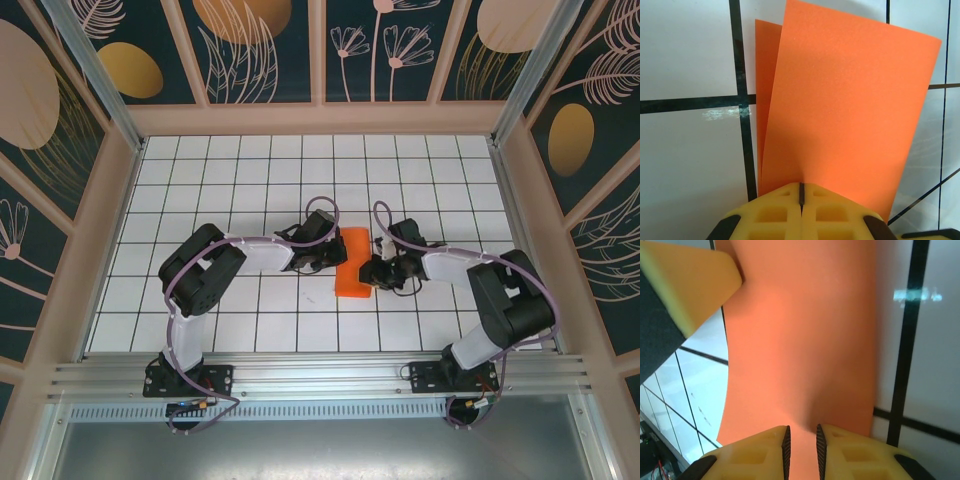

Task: Fold a paper plane with a square sheet of paper (pick it up from the middle)
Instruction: Fold the square sheet of paper in half at the center of the table.

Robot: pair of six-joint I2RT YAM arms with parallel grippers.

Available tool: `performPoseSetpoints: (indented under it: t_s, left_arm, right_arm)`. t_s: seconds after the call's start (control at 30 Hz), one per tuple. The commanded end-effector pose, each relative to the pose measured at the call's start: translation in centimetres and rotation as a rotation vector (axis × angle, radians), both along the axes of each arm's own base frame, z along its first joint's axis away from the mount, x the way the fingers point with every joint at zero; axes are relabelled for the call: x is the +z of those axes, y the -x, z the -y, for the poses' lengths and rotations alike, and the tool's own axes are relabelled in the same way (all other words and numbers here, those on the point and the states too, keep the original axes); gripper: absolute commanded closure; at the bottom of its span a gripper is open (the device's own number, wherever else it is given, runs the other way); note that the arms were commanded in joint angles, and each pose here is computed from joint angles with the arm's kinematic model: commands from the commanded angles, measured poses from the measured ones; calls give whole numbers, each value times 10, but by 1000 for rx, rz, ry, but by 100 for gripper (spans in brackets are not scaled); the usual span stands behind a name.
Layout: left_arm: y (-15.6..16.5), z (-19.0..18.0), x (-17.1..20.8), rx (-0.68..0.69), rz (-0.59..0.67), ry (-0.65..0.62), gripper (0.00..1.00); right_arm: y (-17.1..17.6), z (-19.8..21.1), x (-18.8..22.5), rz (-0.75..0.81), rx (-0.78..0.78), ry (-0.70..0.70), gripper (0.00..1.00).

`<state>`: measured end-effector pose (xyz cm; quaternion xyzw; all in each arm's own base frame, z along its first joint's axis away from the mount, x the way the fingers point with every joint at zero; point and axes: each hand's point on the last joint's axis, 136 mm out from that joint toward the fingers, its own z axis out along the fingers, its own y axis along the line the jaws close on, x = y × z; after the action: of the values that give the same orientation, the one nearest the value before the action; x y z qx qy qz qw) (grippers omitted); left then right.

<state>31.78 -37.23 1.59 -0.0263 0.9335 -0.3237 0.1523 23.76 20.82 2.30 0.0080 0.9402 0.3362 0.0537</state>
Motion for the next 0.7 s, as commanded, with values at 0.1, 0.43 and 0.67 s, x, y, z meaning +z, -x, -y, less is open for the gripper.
performPoseSetpoints:
  t_s: [0.1,0.43,0.67]
  left_arm:
    - [19,-12,-35,-22,-74,-87,94]
    - [20,-13,-36,-28,-78,-87,94]
    - [20,-12,-34,-28,-75,-83,94]
  right_arm:
    - [19,-21,22,22,105,-85,76]
    - [38,2,-31,-87,62,62,76]
    - [32,-4,-8,-35,64,14,76]
